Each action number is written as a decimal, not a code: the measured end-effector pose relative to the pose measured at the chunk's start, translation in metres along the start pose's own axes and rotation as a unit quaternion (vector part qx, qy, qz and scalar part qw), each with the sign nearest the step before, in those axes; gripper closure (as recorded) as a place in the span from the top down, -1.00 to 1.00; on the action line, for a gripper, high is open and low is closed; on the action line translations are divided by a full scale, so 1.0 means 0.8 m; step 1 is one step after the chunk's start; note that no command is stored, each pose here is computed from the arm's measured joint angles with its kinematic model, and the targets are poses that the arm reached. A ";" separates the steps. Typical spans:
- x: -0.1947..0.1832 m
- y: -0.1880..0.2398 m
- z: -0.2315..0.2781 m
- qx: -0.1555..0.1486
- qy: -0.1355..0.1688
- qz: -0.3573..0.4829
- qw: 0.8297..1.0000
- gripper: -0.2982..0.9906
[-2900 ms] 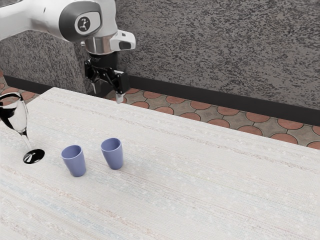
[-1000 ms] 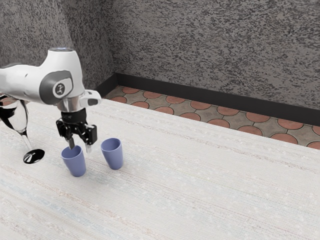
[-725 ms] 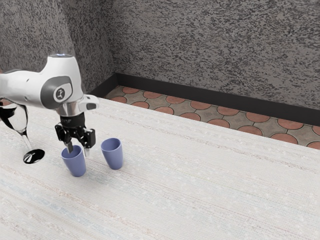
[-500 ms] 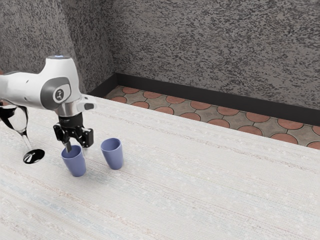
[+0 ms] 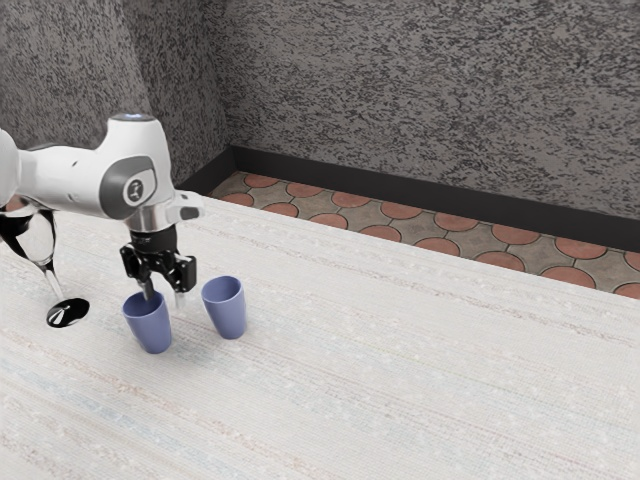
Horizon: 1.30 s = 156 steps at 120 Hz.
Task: Place the left cup onto the right cup
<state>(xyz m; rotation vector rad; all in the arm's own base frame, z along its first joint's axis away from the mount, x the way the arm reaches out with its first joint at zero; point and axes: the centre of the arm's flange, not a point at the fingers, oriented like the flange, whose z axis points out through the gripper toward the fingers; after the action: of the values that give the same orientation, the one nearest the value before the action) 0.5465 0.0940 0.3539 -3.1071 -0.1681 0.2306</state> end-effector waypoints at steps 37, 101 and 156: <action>0.010 -0.021 0.020 0.000 -0.010 -0.005 1.000 0.18; 0.019 -0.036 0.046 -0.003 -0.023 -0.008 1.000 0.09; 0.020 -0.037 0.046 -0.004 -0.020 -0.007 1.000 -0.54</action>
<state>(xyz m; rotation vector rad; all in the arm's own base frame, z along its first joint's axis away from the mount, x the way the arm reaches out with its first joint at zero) 0.5533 0.1253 0.3160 -3.1104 -0.1924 0.2912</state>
